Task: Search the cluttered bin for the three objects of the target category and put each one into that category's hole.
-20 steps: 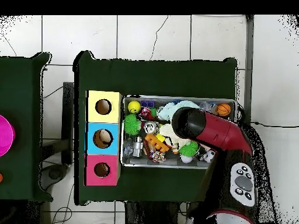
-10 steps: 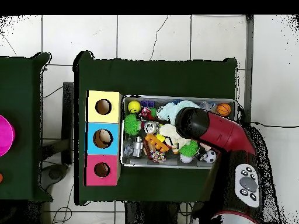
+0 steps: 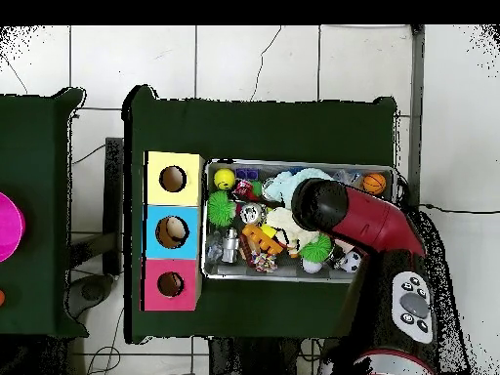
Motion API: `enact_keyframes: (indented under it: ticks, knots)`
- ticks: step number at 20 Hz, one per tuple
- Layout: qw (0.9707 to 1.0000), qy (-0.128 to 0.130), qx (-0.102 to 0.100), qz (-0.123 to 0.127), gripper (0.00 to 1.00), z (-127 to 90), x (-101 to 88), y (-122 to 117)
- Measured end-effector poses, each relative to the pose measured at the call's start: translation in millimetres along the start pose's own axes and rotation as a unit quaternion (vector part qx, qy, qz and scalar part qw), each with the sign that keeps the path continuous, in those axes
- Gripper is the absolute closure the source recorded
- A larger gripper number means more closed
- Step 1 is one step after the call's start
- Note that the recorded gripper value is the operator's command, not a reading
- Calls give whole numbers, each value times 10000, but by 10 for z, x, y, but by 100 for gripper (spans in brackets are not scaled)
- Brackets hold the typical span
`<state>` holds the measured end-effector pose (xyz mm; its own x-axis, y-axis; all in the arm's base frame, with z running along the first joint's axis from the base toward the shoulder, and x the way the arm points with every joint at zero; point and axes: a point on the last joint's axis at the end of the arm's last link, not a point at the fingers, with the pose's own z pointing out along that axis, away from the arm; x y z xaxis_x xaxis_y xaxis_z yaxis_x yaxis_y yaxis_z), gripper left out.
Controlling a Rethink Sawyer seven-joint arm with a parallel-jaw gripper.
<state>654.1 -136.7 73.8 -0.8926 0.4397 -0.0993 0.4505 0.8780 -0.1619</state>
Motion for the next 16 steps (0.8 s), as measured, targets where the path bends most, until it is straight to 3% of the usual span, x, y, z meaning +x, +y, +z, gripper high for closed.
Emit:
enact_keyframes:
  ticks: [8,16]
  knots:
    - [9999,102,5,-94,0,113,94,109]
    - [9991,168,10,-394,0,179,274,467]
